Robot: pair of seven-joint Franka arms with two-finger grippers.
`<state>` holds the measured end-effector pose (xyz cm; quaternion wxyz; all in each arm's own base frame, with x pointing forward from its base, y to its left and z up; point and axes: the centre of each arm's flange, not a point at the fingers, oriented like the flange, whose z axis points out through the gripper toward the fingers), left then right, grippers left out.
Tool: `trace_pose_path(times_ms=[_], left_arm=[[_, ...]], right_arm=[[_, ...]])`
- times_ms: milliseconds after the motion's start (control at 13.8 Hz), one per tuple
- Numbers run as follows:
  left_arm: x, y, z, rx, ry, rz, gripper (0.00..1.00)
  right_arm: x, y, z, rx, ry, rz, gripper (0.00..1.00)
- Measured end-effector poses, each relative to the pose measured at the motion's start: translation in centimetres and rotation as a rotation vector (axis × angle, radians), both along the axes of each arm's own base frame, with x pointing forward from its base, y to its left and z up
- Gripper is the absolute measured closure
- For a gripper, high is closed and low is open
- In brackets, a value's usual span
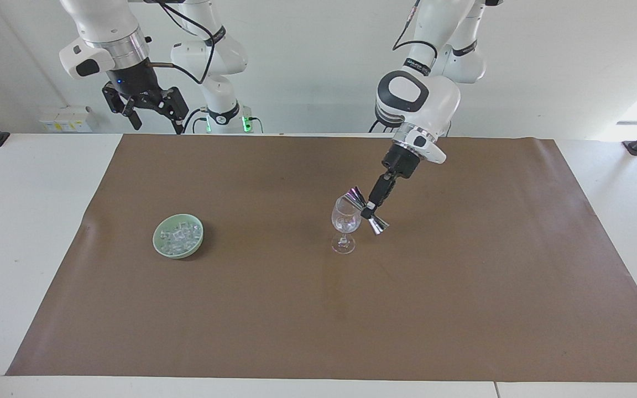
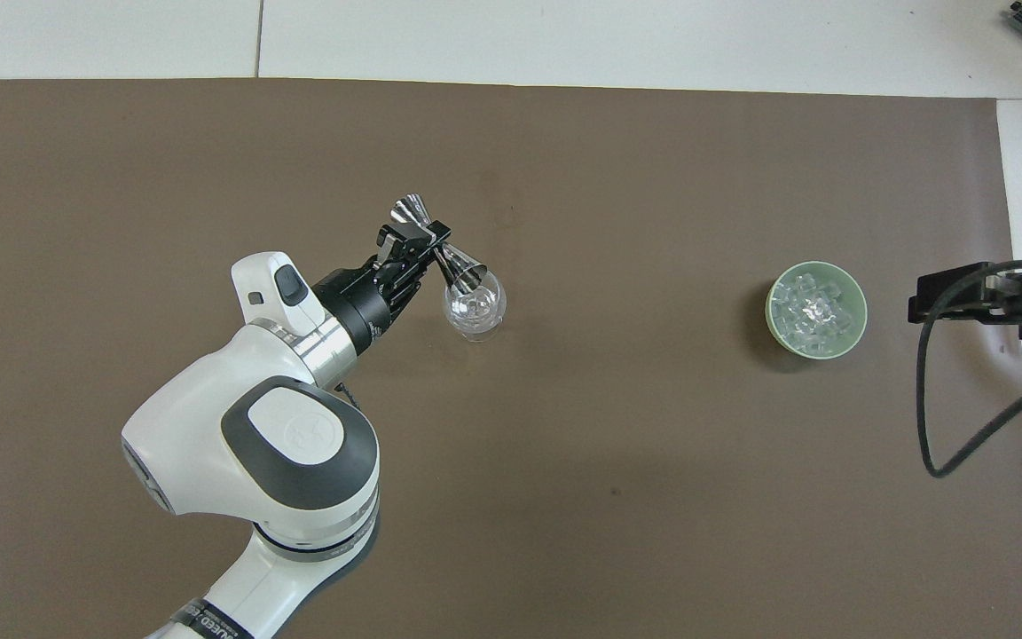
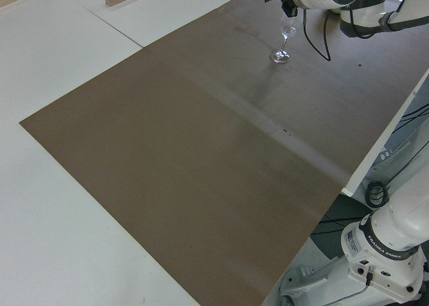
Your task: Pour wine and add ice with both arms
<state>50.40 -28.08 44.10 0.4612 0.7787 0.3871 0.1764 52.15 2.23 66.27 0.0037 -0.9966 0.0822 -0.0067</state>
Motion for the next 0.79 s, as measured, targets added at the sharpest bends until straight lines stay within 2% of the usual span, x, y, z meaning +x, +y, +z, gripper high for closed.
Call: trace_pose_path(times_ms=[289,794], left_arm=[[0.06,-0.04,-0.17,0.027,-0.020,-0.022,0.79],[0.09,-0.01,-0.16,0.031,-0.024,-0.025,0.79]], right_arm=[[0.00,0.00,0.00,0.000,0.000,0.000,0.00],[0.00,0.00,0.00,0.000,0.000,0.000,0.00]])
